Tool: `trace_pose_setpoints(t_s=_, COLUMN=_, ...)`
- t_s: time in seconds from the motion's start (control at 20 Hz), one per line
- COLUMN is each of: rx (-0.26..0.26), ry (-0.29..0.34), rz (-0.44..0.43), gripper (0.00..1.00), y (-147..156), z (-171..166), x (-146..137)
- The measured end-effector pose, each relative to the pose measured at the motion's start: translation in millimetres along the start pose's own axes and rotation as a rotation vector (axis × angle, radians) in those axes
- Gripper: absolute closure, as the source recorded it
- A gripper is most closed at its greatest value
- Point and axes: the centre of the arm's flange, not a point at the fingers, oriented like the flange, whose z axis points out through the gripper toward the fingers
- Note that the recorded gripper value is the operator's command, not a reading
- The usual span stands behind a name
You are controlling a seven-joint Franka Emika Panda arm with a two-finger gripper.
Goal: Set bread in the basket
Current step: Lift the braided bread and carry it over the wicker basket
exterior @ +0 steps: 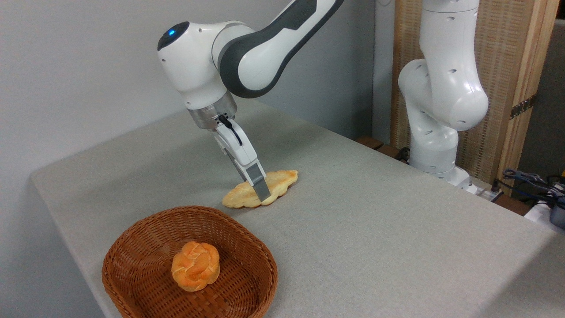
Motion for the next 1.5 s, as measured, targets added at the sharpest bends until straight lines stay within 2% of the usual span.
trace_pose_setpoints(t_s=0.55, rx=0.009, ry=0.012, rz=0.0, gripper=0.52, y=-1, z=-3, x=1)
trace_pose_setpoints(t_s=0.75, rx=0.029, ry=0.04, rz=-0.002, gripper=0.52, y=-3, z=-20, x=1)
trace_pose_setpoints(t_s=1.1, rx=0.107, ry=0.156, rz=-0.01, gripper=0.52, y=-5, z=-88, x=-4)
trace_pose_setpoints(t_s=1.2, rx=0.134, ry=0.201, rz=-0.039, gripper=0.52, y=-20, z=-103, x=-12)
trace_pose_setpoints(t_s=1.35, rx=0.2, ry=0.317, rz=-0.096, gripper=0.51, y=-48, z=-122, x=-23)
trace_pose_setpoints(t_s=1.5, rx=0.268, ry=0.407, rz=-0.142, gripper=0.44, y=-73, z=-133, x=-32)
